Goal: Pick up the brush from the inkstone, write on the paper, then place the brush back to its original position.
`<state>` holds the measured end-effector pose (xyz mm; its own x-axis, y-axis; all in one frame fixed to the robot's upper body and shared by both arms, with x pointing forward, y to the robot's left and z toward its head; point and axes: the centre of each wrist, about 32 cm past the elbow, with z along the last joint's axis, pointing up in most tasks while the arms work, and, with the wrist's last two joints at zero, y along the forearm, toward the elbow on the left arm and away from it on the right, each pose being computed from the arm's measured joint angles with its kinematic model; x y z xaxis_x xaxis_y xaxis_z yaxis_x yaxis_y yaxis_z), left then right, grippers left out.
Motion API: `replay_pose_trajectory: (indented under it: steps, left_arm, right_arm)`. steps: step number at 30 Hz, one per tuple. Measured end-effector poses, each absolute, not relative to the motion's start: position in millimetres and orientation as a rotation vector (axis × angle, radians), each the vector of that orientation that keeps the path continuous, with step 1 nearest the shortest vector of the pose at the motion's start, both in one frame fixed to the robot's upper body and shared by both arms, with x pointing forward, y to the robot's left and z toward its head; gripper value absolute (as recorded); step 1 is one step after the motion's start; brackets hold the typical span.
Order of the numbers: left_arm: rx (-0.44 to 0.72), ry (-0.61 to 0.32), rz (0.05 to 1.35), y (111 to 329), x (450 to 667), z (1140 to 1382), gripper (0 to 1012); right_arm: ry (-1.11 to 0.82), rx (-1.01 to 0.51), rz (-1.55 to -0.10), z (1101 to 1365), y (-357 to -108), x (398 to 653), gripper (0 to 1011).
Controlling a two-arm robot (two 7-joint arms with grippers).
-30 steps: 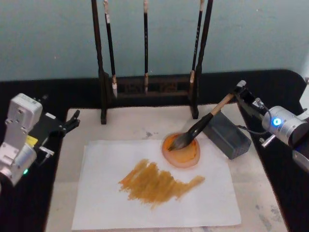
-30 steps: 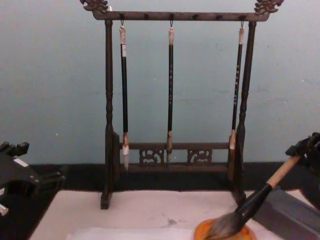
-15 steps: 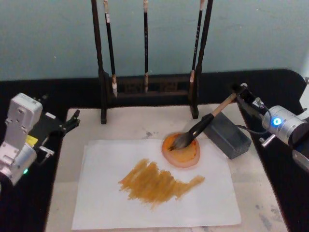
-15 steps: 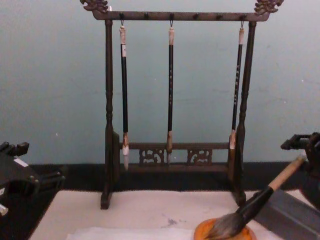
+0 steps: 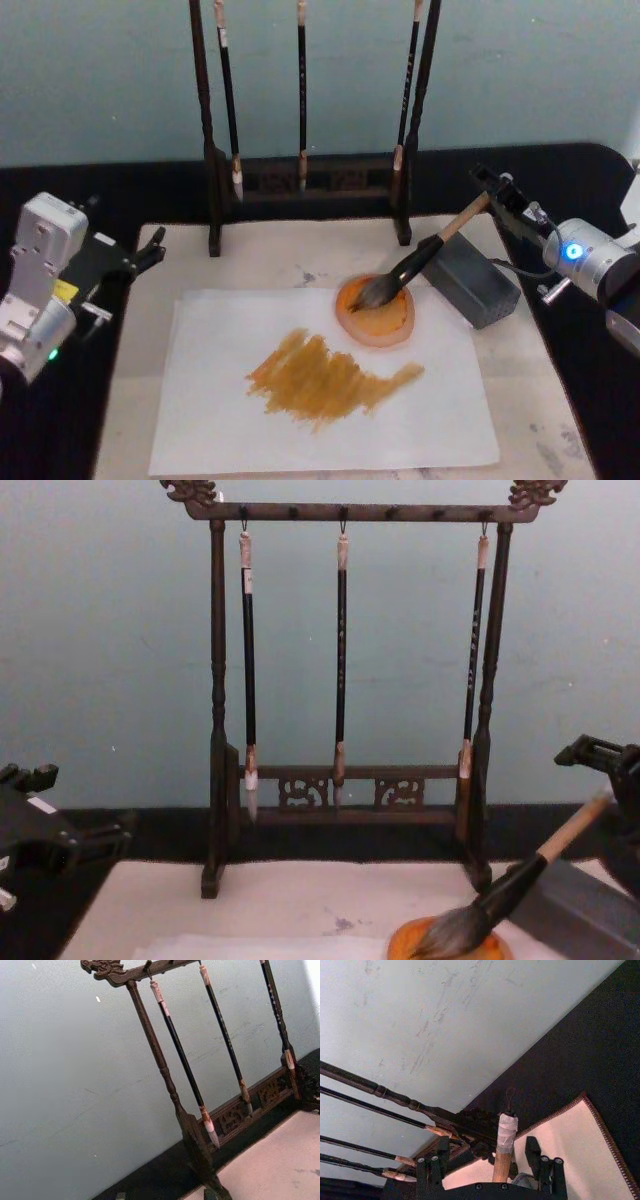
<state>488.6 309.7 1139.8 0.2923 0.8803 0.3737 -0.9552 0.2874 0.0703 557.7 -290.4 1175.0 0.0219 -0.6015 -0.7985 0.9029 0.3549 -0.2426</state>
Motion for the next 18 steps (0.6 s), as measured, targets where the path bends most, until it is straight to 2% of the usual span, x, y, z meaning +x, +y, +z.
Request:
replay_pose_trajectory:
  steps: [3, 8, 18]
  left_arm:
    - [0.304, -0.285, 1.248, 309.6, 488.6, 1139.8, 1010]
    - [0.304, -0.285, 1.248, 309.7, 488.6, 1139.8, 1010]
    - [0.305, -0.285, 1.248, 309.7, 488.6, 1139.8, 1010]
  right_arm:
    - [0.987, 0.38, -1.21, 1175.0, -290.4, 557.7, 1000]
    - [0.994, 0.387, -1.212, 1177.5, -288.9, 552.3, 1000]
    - [1.006, 0.361, -1.288, 1194.9, -286.0, 522.7, 1000]
